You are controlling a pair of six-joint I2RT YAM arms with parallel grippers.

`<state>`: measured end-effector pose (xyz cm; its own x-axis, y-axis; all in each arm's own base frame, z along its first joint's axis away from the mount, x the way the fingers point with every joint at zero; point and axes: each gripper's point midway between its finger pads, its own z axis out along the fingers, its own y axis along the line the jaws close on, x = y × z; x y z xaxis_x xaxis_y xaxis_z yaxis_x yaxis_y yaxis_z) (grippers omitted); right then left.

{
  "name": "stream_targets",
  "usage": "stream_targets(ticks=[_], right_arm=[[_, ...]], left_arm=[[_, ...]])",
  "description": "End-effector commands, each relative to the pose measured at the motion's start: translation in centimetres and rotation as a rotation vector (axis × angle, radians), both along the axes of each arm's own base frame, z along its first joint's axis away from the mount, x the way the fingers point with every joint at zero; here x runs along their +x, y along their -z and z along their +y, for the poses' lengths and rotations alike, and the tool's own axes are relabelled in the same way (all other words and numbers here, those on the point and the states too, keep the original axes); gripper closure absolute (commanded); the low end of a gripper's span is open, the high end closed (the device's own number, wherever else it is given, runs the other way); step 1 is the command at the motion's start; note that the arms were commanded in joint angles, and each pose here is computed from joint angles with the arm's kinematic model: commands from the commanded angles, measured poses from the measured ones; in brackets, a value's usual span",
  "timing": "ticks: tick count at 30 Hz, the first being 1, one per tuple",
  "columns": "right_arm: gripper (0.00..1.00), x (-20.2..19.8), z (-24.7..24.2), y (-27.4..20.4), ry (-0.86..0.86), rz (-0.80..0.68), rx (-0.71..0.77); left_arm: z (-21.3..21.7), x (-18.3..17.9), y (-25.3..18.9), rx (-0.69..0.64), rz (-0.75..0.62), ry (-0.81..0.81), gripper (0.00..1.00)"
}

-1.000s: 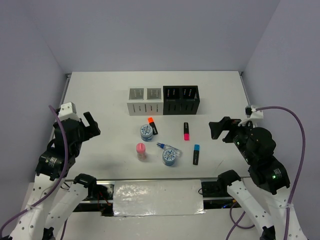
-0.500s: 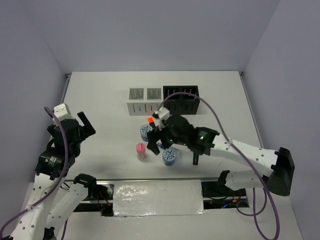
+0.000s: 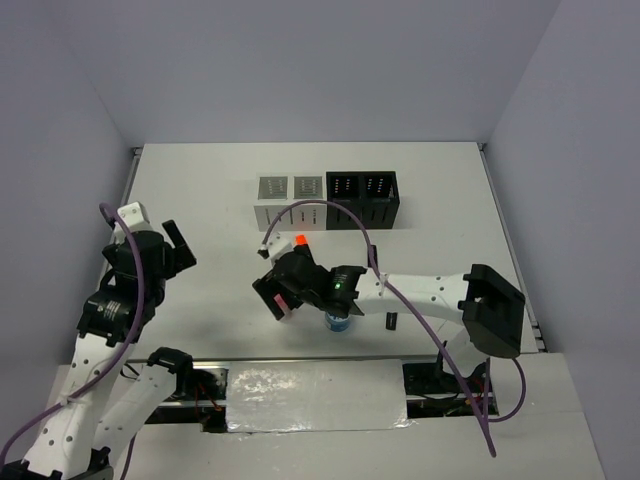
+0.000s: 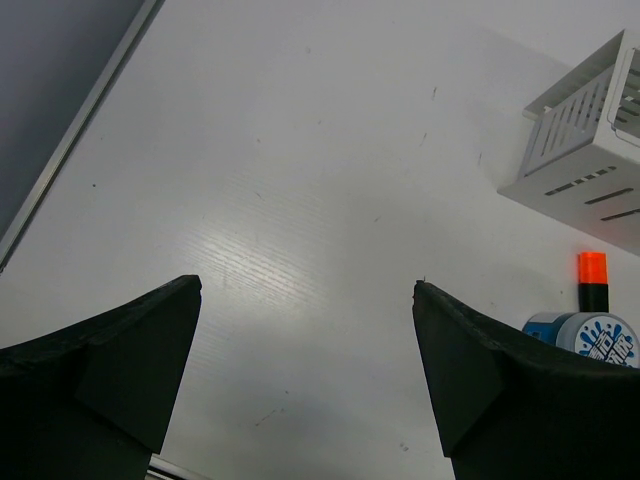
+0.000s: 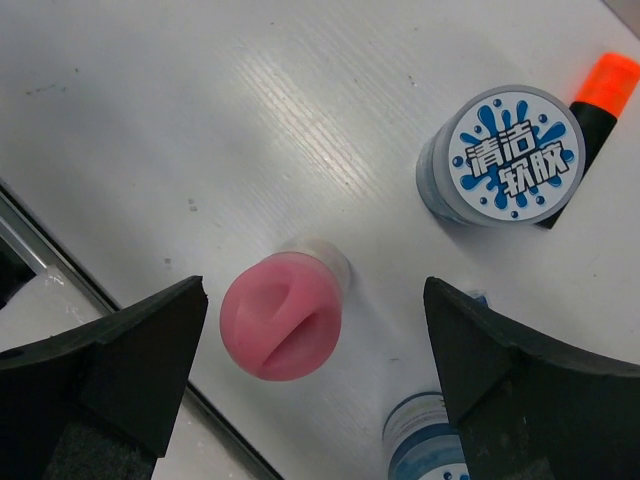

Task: Sort the stationery into containers
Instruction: Pick up the stationery from the center of the board.

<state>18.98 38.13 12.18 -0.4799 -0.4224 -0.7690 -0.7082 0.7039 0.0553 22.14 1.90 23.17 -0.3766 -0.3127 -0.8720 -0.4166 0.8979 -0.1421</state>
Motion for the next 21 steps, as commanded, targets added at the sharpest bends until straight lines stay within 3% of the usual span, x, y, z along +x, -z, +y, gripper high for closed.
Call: stream_targets(ticks=[1,6,13,15,16,17,18,21], right_arm=[[0.06,0.6,2.4,-2.8,0.008,-0.036,0.108],[0.34,0.3,2.8,-1.4,-0.003,-0.006,0.097],[0.30,0.0,2.5,-0.5,0.006,0.024,0.060],[0.44,-0.2,2.7,-0.5,-0.010,0.031,0.068],[0.56,-0.4,2.9,-0.9,-0.024,0.032,0.080],[0.89,-0.5,3.0,-1.3,-0.029,0.032,0.097],[0.98,-0.6,3.6,-2.1,-0.042,0.032,0.137],[1.00,-0.9,4.3,-5.9,-0.092,0.015,0.277]], left_arm=[[-0.1,0.6,-1.7,0.003,-0.055,0.015,0.01],[-0.2,0.7,-1.6,0.002,-0.051,0.024,0.01],[-0.3,0.8,-1.5,0.002,-0.048,0.029,0.01],[-0.3,0.8,-1.6,0.004,-0.048,0.030,0.01],[-0.3,0.8,-1.5,0.003,-0.046,0.031,0.01],[-0.3,0.9,-1.5,0.004,-0.043,0.031,0.01],[-0.3,0.9,-1.5,0.003,-0.045,0.031,0.01],[-0.3,0.8,-1.5,0.003,-0.046,0.033,0.01]])
